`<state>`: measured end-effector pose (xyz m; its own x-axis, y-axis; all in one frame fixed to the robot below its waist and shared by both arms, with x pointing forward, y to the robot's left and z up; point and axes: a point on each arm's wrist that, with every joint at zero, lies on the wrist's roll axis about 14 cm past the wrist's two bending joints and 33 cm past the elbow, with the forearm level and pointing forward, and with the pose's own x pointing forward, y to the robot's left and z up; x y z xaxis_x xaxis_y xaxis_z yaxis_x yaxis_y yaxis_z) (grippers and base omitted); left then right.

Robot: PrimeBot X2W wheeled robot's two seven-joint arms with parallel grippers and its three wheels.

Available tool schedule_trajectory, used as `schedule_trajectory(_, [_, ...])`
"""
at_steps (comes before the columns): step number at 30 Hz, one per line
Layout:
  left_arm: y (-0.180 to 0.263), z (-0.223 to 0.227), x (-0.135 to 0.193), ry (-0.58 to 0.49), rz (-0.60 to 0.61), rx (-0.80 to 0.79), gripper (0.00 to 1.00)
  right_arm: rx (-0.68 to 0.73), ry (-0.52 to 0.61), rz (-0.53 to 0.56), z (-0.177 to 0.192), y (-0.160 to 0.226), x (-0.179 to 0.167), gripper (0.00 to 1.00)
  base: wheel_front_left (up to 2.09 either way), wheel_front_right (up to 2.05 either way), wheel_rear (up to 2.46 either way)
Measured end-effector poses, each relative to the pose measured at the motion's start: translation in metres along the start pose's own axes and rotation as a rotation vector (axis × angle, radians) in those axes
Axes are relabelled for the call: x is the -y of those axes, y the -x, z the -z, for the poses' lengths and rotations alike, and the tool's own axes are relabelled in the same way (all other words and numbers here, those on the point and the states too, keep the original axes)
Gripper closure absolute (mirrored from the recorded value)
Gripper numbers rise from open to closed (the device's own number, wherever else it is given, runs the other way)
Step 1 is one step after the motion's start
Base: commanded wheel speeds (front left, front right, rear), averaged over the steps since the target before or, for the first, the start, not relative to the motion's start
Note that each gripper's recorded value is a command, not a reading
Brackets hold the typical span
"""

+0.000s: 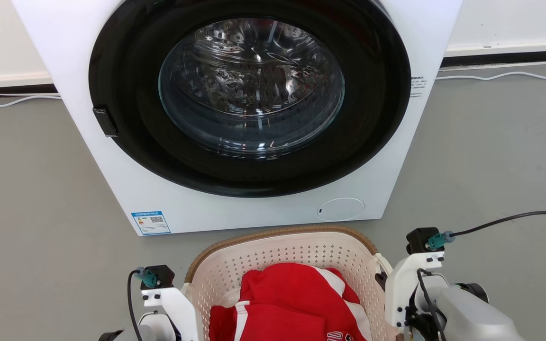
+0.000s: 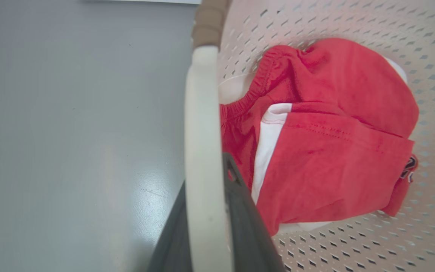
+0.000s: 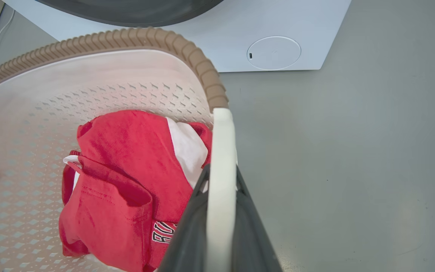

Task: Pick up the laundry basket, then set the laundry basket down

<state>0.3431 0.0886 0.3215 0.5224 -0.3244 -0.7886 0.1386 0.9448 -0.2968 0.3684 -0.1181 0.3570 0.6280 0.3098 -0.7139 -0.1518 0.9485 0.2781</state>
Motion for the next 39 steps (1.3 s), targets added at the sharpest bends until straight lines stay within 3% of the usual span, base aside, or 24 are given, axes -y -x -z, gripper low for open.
schedule_trajectory(39, [-0.005,0.006,0.0,0.005,0.001,-0.025,1.0,-0.028,-0.007,-0.013,0.008,-0.003,-0.001,1.0,0.0,0.0,0.0])
